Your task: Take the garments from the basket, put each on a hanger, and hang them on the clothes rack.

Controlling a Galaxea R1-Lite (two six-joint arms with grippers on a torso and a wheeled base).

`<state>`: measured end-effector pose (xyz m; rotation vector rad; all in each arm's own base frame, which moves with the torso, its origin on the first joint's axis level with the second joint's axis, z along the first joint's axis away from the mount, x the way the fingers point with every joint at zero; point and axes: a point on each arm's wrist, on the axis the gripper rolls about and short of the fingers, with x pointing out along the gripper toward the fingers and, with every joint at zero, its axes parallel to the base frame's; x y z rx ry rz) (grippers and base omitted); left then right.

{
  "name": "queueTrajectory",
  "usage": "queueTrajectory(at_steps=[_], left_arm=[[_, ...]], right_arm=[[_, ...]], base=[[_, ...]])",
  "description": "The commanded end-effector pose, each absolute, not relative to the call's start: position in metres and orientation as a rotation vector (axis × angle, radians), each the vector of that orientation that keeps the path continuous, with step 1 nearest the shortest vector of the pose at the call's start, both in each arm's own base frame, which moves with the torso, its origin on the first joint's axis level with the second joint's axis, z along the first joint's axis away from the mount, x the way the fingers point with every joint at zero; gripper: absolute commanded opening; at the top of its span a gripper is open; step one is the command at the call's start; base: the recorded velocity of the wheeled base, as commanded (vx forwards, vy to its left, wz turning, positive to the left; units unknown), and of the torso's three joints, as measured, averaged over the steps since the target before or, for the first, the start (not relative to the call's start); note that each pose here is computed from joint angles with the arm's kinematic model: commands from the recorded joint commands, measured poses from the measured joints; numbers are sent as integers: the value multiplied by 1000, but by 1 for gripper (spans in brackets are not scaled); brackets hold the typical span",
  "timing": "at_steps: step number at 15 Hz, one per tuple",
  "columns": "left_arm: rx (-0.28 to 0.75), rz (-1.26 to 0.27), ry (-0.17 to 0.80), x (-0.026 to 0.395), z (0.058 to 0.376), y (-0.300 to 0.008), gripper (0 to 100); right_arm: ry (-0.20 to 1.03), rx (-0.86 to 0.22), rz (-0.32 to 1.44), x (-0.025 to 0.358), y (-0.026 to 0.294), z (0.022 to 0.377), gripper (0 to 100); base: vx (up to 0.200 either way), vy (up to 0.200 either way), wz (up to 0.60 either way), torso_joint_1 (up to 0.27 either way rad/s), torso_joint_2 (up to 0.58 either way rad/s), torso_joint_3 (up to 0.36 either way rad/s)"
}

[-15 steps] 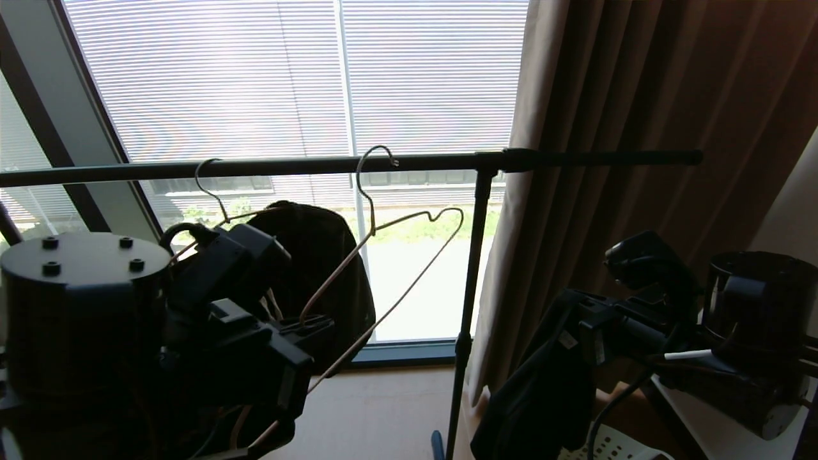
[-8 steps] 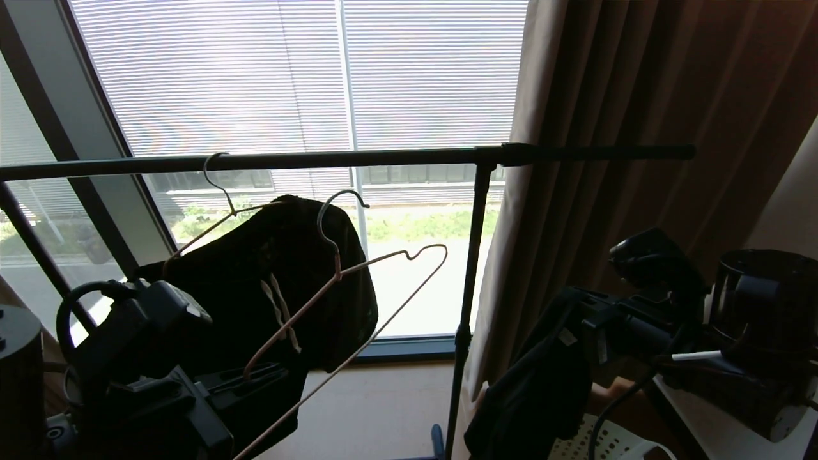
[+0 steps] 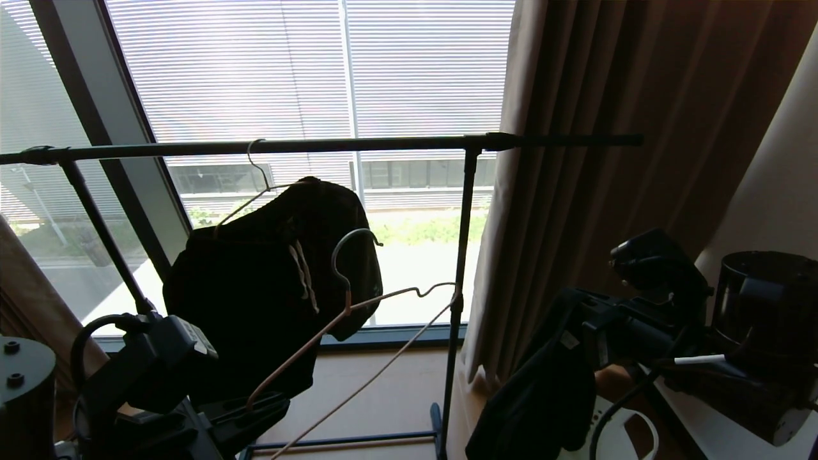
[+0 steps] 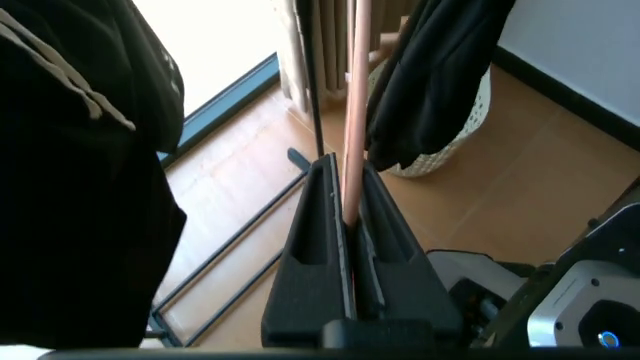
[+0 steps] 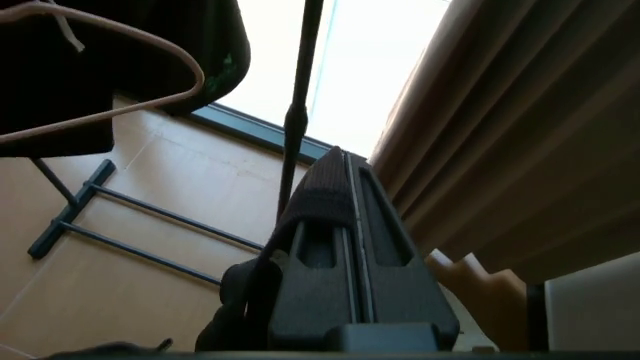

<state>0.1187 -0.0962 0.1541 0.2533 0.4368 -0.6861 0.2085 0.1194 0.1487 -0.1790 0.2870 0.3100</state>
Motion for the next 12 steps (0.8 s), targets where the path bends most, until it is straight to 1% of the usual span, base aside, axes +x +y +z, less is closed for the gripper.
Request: queueTrajectory(at_steps=[1,4,5,6,7,8,10,12], left_arm=[[269,-686,479,120,145,-97,0],[257,-731,482,117,140,-96,0],[229,-785,477,118,137,-92,0],[223,-798,471,120,137,-89,0],[217,-807,474,121,136,-87,0],[212,-838,468,124,135,-82,0],[211,-833,447,129,136,-75,0],[171,-891,429,134,135,-67,0]], right_arm=[[293,-185,296,210,120,147,0],[284,-191,259,212,120,149,0],[252,-218,197,223,125,157,0],[235,-236,167,232,128,161,0],[224,-251,159,238,131,164,0],[198,-297,161,250,138,170,0],[194,-303,164,264,147,169,0],[192,-302,153,280,157,165,0]], base=[[0,0,0,0,0,0],[0,0,0,0,0,0],[0,0,0,0,0,0],[0,0,0,0,0,0],[0,0,0,0,0,0],[0,0,0,0,0,0],[0,0,0,0,0,0],[0,0,0,0,0,0]])
